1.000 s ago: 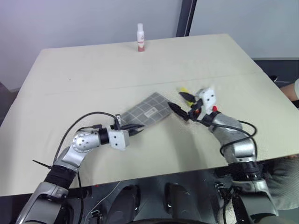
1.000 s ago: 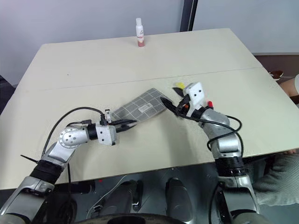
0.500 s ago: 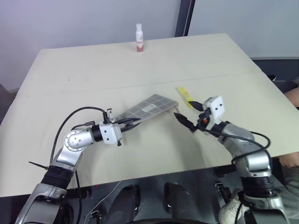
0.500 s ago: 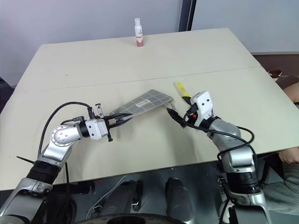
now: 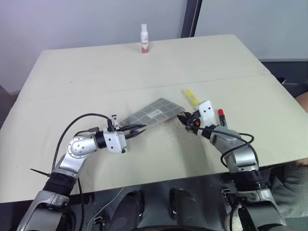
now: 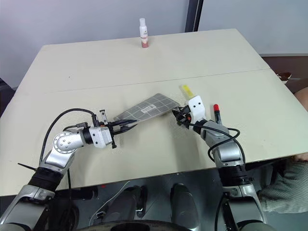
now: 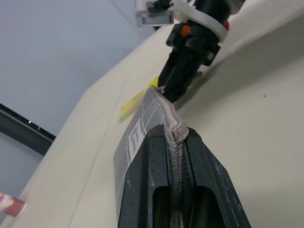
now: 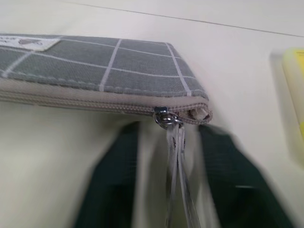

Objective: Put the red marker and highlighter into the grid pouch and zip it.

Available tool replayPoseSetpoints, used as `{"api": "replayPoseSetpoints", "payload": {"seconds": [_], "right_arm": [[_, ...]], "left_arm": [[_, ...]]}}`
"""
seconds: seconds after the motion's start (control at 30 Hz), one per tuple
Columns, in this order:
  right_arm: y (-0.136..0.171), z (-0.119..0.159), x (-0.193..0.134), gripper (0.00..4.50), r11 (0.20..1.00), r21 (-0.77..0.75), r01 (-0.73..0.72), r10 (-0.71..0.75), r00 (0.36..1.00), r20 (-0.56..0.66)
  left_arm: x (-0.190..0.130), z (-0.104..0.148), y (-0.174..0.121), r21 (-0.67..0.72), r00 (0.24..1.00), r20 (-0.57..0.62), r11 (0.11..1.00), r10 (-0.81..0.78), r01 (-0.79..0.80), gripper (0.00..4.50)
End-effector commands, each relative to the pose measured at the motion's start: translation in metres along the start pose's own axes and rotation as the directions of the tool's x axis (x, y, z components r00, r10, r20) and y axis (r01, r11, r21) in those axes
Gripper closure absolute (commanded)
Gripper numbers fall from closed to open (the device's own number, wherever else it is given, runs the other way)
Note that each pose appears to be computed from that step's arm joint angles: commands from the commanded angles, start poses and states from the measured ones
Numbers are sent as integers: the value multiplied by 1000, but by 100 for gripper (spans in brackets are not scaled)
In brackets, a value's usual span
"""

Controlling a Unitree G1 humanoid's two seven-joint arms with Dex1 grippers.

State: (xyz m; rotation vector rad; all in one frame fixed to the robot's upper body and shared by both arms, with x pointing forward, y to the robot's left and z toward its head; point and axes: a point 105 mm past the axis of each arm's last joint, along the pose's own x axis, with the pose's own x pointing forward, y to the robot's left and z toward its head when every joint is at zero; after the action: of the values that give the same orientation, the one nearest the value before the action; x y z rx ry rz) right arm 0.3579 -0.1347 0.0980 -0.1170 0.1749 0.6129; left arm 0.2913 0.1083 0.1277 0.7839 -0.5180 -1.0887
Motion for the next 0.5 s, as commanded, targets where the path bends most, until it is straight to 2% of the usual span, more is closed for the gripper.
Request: {"api": "replayPoseSetpoints", "payload": {"seconds": [0.03,0.1,0.23,0.37,0.5], "right_arm": [[13,17,-1,445,992,-112,-65,68,998,17],[22,21,1,445,975,-197,-106,107,994,-5],[46,43,16,445,951,-258,-173,186,982,26],[71,42,24,445,889,-374,-265,279,960,-19],[90,47,22,445,848,-399,-350,377,926,-12]], "left_arm": [[1,3,2,30,1000,11,999,17,-17,450],[3,1,0,33,1000,3,999,9,-9,450],[12,-8,-5,42,1000,-25,999,-5,6,450],[23,-11,-6,50,1000,-25,999,1,0,450],[31,-12,-3,74,1000,-27,997,3,-1,450]]}}
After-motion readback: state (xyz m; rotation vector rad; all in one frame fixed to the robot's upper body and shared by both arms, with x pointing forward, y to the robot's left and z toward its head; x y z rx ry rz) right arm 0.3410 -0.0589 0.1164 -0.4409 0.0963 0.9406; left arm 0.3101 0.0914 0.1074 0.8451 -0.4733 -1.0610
